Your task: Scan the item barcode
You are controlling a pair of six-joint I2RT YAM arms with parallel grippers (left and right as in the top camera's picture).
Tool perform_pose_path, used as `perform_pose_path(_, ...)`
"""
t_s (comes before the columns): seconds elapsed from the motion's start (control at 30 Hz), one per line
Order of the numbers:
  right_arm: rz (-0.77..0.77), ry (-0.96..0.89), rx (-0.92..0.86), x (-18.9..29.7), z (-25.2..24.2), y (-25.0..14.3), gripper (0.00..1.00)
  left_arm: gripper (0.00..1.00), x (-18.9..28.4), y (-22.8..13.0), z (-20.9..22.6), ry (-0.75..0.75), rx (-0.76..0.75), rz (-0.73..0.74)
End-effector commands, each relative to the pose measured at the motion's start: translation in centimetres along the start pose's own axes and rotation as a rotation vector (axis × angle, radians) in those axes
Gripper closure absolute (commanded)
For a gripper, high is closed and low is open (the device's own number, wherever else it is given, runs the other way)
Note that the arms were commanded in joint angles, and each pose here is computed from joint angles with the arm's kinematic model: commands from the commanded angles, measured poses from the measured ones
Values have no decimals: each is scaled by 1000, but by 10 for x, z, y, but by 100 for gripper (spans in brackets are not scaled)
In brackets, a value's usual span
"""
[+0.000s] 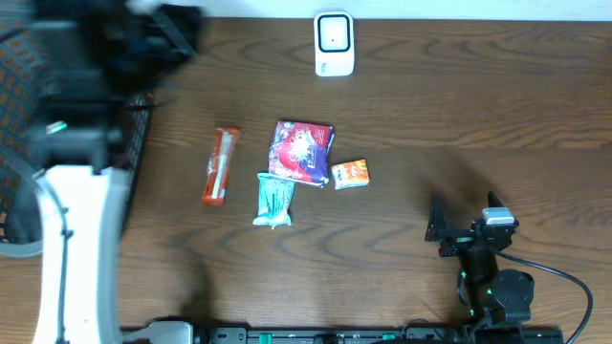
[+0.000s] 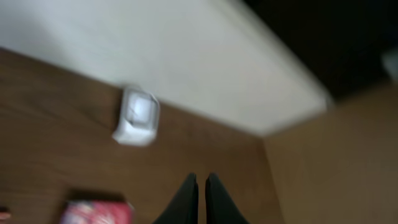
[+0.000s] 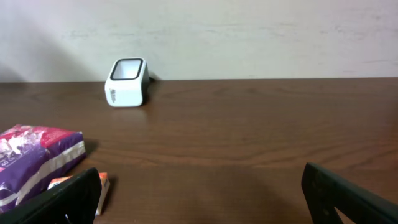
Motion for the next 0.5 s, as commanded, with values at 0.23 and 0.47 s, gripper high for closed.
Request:
perform_pose_path(0.23,3,4,12,0,1,-1,1,92,-86,-69,0,75,-175,238)
perform_pose_path(0.47,3,4,12,0,1,-1,1,25,-59,-79,69,615,-353,298)
Point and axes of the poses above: each gripper's point midway between its finger pads, its own x axis back along the fingers, its own z axis along the line the jaws close on, y = z × x, the point moved 6 cm from there along x, back along the fingers, and after that the axes turned 3 degrees about -x, right-handed, at the moved point
